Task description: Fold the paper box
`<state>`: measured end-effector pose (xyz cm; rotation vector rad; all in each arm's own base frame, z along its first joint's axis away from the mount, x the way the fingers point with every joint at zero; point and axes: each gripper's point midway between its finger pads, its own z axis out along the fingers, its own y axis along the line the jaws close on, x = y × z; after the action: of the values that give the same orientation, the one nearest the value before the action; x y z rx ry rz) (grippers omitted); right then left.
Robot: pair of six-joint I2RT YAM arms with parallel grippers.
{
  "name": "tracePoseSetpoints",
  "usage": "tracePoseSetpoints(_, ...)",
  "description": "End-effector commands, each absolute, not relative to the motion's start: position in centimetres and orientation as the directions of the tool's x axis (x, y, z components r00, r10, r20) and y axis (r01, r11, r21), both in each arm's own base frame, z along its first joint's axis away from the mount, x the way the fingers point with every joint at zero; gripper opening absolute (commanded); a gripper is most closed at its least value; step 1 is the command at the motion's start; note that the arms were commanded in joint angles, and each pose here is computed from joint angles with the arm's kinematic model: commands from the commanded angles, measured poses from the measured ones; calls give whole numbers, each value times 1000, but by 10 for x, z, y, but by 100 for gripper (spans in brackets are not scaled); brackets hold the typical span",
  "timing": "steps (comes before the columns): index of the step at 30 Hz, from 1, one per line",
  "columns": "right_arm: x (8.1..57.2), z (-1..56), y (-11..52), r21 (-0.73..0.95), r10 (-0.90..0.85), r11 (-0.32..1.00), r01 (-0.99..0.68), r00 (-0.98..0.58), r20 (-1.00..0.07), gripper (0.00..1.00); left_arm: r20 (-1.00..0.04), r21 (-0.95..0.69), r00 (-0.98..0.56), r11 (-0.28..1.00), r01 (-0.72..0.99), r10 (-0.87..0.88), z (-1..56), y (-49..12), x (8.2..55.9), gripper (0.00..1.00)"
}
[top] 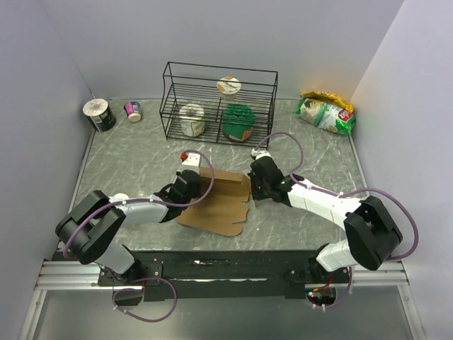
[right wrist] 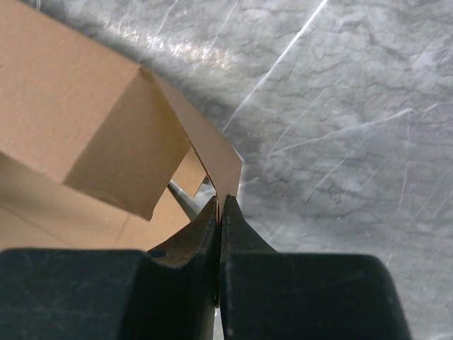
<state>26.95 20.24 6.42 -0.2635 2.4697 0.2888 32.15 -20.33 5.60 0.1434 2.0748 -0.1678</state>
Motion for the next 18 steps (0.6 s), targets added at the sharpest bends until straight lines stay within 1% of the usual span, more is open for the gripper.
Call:
tracePoseSetpoints(1, 261, 96, 264, 328, -81, 877, -350, -783, -617, 2, -809, -115, -581, 944, 309, 91, 32, -238, 290, 1)
tracePoseSetpoints(13, 261, 109, 276, 382, -24, 868, -317, -796, -605, 3, -807, -117, -581, 937, 329, 104, 31, -248, 286, 1)
tracePoseSetpoints(18, 263, 108, 277, 426, 63, 865, -265, -785, -617, 3, -805, -125, -584, 934, 335, 102, 30, -250, 285, 1)
